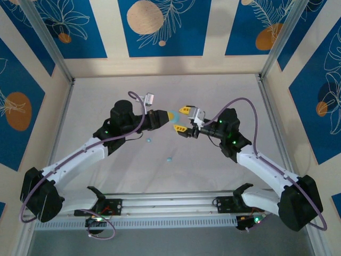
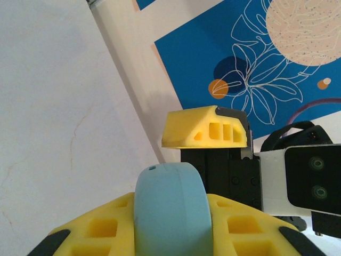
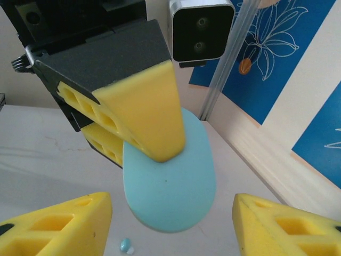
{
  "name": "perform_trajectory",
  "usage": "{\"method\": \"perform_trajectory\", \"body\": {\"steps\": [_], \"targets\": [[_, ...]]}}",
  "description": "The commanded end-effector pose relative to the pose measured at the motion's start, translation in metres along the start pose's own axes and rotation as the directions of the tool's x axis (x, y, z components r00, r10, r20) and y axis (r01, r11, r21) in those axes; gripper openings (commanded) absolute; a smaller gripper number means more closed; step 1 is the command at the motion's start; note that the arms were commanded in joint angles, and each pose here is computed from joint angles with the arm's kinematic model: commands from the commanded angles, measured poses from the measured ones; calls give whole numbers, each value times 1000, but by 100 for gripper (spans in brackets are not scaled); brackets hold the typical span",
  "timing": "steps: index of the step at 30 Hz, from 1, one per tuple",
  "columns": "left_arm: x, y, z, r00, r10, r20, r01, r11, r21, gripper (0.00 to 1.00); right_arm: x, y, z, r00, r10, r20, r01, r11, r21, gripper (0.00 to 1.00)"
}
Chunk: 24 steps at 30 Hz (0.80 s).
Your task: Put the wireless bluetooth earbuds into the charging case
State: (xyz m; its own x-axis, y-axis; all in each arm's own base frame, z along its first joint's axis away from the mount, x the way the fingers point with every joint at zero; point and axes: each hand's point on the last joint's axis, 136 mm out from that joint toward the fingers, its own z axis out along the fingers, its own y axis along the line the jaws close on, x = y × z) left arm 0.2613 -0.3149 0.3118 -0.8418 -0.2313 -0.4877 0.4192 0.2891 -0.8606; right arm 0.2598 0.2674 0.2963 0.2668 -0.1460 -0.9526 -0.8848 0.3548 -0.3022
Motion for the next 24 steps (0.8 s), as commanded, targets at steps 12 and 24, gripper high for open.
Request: {"method": "perform_trajectory", "body": {"steps": [12, 24], "targets": [[1, -18, -4, 1000, 6, -1, -6, 997, 76, 18, -24, -1, 12, 998, 25, 54, -21, 997, -72, 51], [-1, -26, -5, 1000, 25, 10, -26, 993, 114, 20, -18, -5, 10, 998, 63, 27, -62, 996, -64, 39]]}}
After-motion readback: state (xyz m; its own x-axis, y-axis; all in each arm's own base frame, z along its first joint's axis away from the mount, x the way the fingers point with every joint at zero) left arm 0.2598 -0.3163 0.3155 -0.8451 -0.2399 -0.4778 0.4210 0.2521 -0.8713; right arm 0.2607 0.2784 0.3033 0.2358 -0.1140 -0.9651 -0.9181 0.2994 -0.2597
